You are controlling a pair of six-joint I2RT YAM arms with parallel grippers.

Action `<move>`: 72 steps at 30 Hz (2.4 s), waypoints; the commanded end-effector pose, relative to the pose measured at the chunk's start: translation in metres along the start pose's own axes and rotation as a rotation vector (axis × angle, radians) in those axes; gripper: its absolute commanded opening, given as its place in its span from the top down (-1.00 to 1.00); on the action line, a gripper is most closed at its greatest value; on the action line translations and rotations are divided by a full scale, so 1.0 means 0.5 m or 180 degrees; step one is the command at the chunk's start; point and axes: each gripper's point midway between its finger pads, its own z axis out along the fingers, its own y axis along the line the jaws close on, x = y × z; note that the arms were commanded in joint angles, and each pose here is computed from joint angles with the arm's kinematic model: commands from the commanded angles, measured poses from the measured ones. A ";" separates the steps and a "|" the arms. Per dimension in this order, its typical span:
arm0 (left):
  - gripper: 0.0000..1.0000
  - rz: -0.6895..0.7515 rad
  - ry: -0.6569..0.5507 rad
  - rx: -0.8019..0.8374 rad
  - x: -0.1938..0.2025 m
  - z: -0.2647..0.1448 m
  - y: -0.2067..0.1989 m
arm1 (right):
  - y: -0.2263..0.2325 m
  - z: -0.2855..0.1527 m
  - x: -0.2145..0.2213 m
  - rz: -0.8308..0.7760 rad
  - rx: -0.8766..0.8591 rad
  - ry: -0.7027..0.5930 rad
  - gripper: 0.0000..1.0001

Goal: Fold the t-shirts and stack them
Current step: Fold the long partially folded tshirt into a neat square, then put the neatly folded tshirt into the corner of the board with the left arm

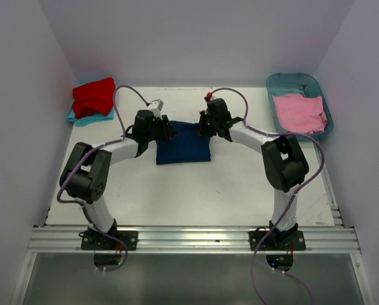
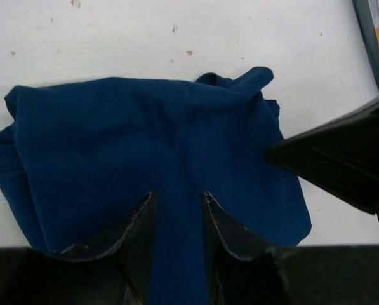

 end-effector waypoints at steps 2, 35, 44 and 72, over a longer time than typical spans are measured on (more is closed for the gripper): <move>0.28 -0.0164 -0.0121 0.0532 -0.020 0.031 -0.015 | 0.063 0.022 -0.008 0.0277 -0.0571 -0.0070 1.00; -0.20 -0.0857 0.0608 -0.0058 0.312 -0.131 0.030 | -0.055 -0.010 0.273 -0.0049 0.0335 0.0619 1.00; -1.00 -0.0998 0.0542 -0.0530 0.304 -0.256 0.018 | -0.061 -0.016 0.281 -0.0058 0.0389 0.0689 1.00; -1.00 -0.1638 0.0588 -0.0952 0.399 -0.129 0.031 | -0.031 -0.047 0.325 -0.0184 0.0364 0.0723 1.00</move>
